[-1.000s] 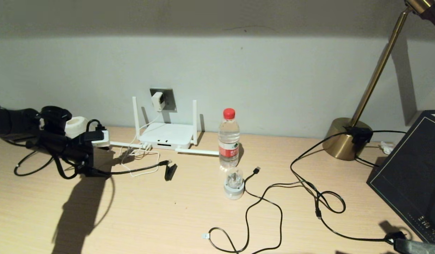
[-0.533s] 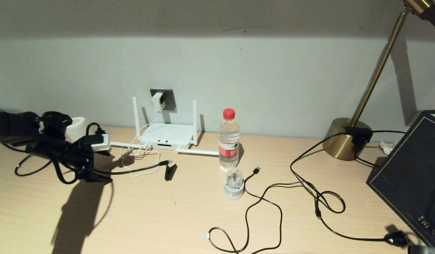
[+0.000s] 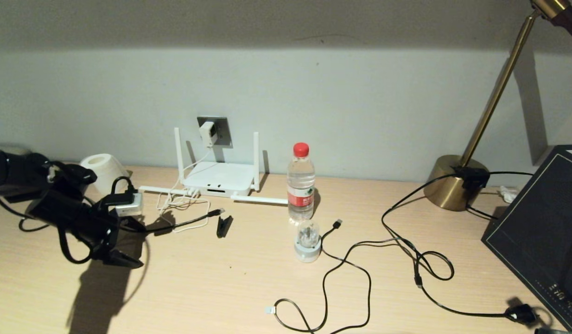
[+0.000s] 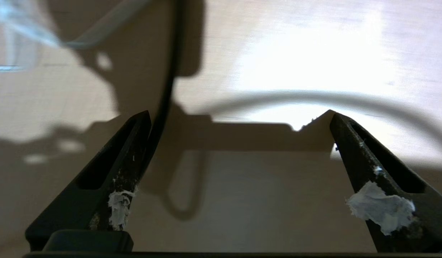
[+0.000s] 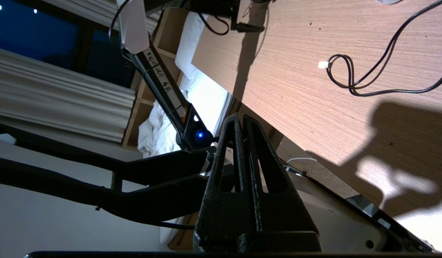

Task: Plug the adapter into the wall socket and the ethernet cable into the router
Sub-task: Hand it to the other hand

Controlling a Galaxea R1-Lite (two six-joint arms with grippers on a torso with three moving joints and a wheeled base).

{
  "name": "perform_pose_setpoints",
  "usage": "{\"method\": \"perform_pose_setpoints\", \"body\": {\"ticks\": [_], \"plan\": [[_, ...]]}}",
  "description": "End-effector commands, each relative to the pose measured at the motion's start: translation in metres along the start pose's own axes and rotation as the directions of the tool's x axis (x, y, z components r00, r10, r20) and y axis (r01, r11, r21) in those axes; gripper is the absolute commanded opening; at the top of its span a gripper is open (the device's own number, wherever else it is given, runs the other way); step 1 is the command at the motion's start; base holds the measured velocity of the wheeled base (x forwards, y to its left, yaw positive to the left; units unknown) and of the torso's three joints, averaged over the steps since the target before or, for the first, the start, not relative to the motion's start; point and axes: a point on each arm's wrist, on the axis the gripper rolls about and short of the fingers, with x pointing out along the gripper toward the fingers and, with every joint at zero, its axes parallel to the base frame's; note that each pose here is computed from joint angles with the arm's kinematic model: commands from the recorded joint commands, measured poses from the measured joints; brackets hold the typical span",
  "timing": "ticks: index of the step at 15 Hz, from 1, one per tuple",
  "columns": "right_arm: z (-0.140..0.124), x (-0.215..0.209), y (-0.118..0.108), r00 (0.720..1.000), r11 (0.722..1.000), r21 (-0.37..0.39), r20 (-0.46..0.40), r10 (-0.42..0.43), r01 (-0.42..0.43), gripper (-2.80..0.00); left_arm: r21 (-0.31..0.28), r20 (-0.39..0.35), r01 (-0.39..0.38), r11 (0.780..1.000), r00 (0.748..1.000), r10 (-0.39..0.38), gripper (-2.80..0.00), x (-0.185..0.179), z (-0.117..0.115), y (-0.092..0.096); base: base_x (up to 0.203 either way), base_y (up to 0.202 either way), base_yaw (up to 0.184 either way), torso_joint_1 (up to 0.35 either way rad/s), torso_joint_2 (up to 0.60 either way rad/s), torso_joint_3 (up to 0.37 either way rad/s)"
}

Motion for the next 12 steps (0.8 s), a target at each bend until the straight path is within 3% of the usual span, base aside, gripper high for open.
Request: {"method": "perform_pose_setpoints", "body": {"ticks": [1, 8, 10, 12], "plan": [[-0.001, 0.0, -0.001, 1.0, 1.0, 0.007, -0.002, 0.0, 0.0, -2.8, 0.01, 0.01, 0.018, 1.0, 1.0, -0.018, 0.0, -0.015, 0.006, -0.019, 0.0, 0.0, 0.0, 0.0, 0.0, 0.0], [-0.015, -0.02, -0.002, 0.998, 0.998, -0.031, 0.037, 0.052, -0.051, -2.8, 0.018, 0.067, -0.1, 0.995, 0.993, 0.098, 0.0, -0.058, 0.006, -0.025, 0.0, 0.0, 0.0, 0.0, 0.0, 0.0], [-0.023, -0.028, -0.004, 0.996, 0.996, -0.053, 0.053, 0.074, -0.071, -2.8, 0.017, 0.061, -0.084, 0.996, 0.995, 0.083, 0.0, -0.059, 0.008, -0.035, 0.0, 0.0, 0.0, 0.0, 0.0, 0.0], [-0.028, -0.035, -0.005, 0.993, 0.993, -0.08, 0.07, 0.096, -0.091, -2.8, 0.041, 0.04, -0.079, 0.996, 0.996, 0.077, 0.0, -0.047, 0.012, -0.032, 0.0, 0.0, 0.0, 0.0, 0.0, 0.0]]}}
